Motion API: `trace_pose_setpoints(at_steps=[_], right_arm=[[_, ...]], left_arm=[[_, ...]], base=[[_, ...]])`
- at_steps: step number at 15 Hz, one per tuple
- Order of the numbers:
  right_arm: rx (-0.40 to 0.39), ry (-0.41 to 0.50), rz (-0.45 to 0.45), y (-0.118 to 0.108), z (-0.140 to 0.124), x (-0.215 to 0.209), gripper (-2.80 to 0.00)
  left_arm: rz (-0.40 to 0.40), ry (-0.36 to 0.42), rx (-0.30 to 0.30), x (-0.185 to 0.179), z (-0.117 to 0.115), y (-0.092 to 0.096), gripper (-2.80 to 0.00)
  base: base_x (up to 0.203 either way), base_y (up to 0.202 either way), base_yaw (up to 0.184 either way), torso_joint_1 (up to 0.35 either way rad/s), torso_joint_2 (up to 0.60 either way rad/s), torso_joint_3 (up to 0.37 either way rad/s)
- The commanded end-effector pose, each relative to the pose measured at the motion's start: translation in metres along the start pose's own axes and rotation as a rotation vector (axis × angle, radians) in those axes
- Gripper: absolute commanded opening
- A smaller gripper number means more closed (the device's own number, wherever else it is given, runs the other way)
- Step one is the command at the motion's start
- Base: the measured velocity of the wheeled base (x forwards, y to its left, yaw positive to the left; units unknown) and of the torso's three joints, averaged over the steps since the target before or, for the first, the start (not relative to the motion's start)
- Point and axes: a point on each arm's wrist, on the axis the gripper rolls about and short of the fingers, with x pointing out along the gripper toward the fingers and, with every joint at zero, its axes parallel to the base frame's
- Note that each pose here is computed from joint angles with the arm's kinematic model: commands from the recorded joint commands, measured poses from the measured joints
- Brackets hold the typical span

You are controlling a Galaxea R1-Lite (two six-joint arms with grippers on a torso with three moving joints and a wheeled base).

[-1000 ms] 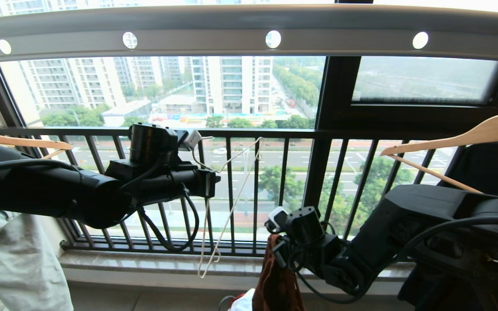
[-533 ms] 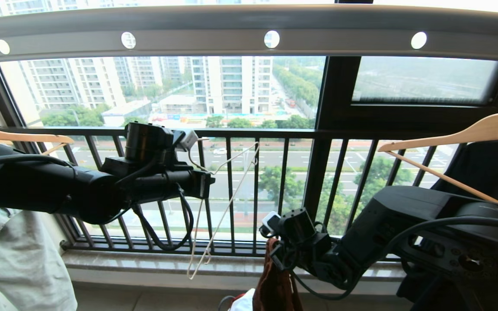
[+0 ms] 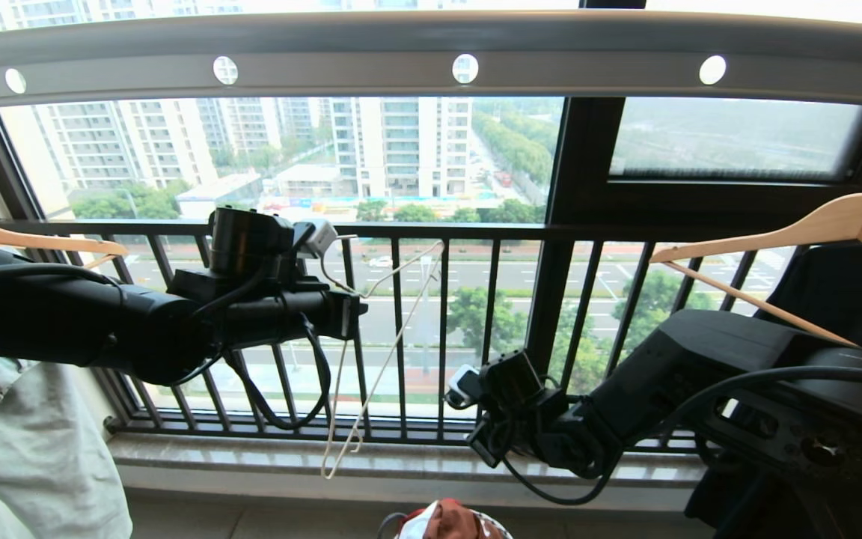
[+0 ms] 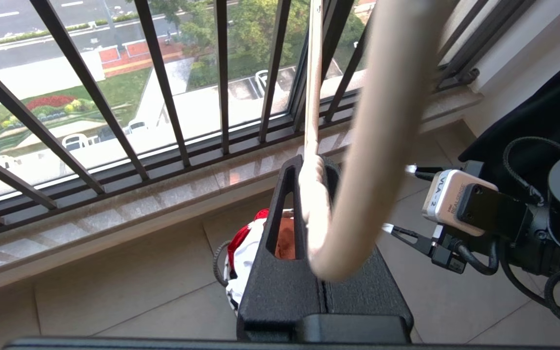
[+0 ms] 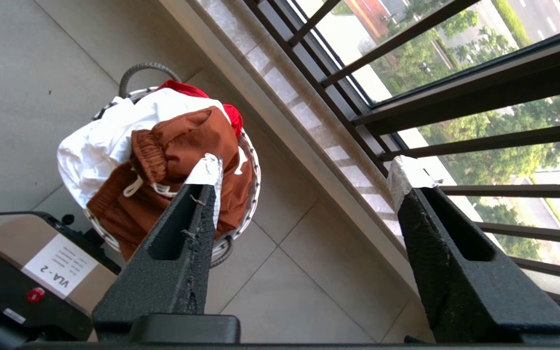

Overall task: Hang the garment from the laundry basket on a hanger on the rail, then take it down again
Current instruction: Put clothes in the basket, then hang the clothes rack on the clothesline

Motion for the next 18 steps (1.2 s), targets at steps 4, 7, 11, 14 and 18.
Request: trace_pose_setpoints(at_steps=[4, 7, 11, 14, 18], right_arm=[[0.069, -0.018, -0.013, -0.011, 0.007, -0.023, -2.80], [0.150, -0.018, -0.015, -0.014, 0.004, -0.049, -2.80], [0.244, -0.067, -0.048, -0.018, 0.001, -0.116, -2.80], [0.285, -0.159, -0.078, -0.027, 0.006, -0.167, -2.80], [0.206, -0.229, -0.096, -0.032, 0.021, -0.181, -2.80]], left_arm=[[0.001, 0.027, -0.002, 0.001, -0.003, 0.001, -2.80], [0.006, 0.133, 0.019, -0.001, -0.011, 0.000, -2.80], [-0.007, 0.225, 0.031, -0.036, -0.009, -0.014, -2.80], [-0.016, 0.261, 0.034, -0.099, 0.001, -0.030, -2.80], [0.065, 0.292, 0.042, -0.193, 0.001, -0.043, -2.80]], base=[[0.000, 0.000, 0.000, 0.000, 0.00, 0.000], [0.000, 0.000, 0.000, 0.000, 0.00, 0.000], [0.000, 0.000, 0.000, 0.000, 0.00, 0.000], [0.000, 0.000, 0.000, 0.000, 0.00, 0.000], [0.000, 0.000, 0.000, 0.000, 0.00, 0.000]])
